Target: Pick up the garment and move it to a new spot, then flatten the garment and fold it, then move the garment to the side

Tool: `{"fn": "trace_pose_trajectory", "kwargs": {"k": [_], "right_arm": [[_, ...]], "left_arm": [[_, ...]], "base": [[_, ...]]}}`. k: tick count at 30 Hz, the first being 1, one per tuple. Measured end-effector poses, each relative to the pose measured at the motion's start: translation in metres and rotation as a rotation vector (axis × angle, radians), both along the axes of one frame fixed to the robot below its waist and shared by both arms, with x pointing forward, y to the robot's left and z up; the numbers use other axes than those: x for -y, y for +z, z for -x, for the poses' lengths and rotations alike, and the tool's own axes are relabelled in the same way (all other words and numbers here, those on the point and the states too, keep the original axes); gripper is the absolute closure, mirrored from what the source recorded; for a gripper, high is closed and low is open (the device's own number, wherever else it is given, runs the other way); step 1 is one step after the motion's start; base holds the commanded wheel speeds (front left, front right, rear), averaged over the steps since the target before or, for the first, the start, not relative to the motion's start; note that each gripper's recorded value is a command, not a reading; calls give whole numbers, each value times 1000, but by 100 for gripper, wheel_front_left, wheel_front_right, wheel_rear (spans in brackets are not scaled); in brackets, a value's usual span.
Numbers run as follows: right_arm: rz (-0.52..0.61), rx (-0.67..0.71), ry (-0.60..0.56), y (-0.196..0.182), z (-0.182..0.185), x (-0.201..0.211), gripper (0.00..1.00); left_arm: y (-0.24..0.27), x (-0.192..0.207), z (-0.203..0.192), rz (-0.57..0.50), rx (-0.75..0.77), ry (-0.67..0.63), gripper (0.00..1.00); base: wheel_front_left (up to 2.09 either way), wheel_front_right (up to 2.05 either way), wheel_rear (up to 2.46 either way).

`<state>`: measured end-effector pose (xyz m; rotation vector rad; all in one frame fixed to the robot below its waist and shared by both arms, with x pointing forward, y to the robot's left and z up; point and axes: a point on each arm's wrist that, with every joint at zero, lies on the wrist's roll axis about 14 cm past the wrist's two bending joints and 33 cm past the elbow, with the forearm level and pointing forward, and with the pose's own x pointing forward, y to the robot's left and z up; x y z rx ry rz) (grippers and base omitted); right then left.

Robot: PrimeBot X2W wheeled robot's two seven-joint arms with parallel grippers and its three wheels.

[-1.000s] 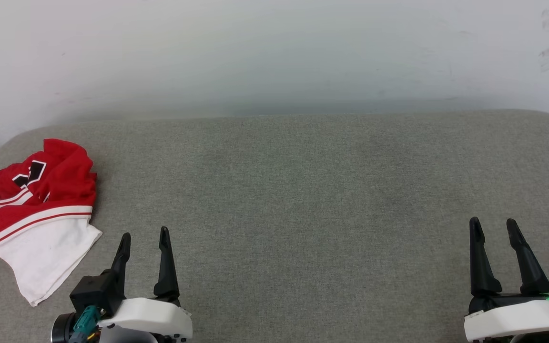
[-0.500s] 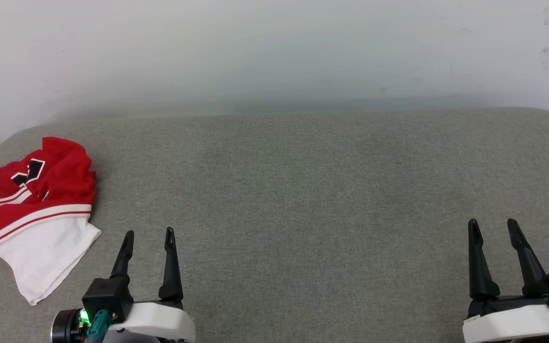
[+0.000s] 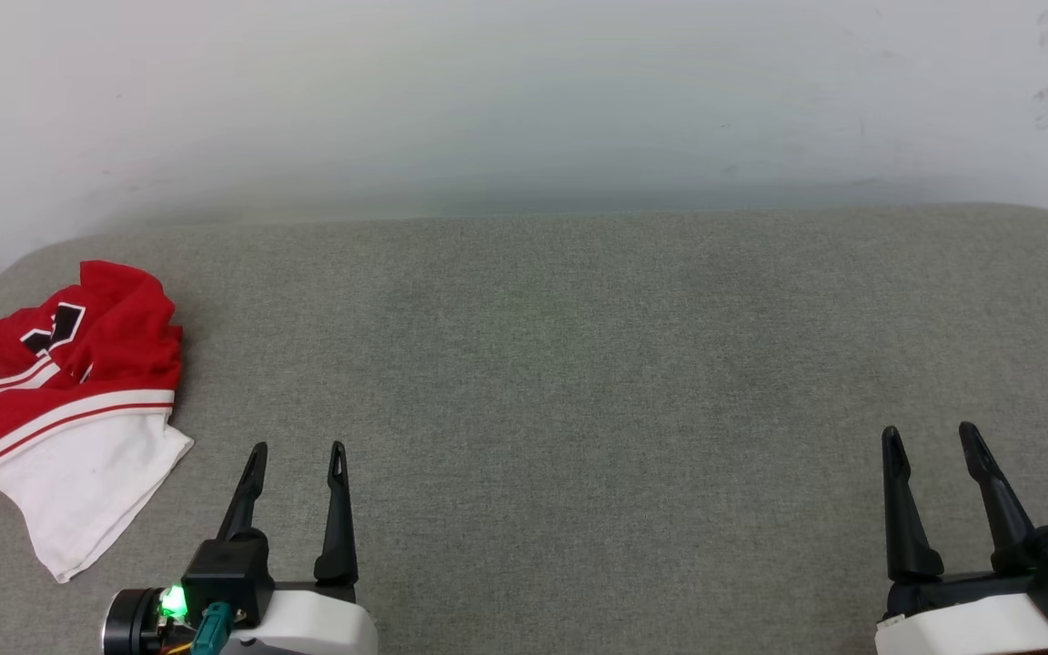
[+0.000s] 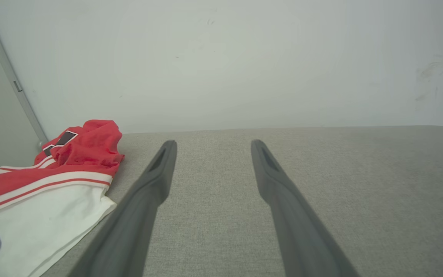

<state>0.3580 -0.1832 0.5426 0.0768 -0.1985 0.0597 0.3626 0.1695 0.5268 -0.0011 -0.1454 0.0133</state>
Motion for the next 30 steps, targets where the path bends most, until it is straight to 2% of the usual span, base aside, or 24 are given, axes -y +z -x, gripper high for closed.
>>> {"fn": "trace_pose_trajectory", "kwargs": {"k": [20, 30], "right_arm": [[-51, -13, 18, -5, 2, -5, 0], [-50, -20, 52, -7, -5, -16, 0]], "left_arm": [[-6, -3, 3, 27, -18, 10, 0], [-8, -20, 10, 26, -23, 62, 0]], "base": [[0, 0, 0], [0, 0, 0]]}}
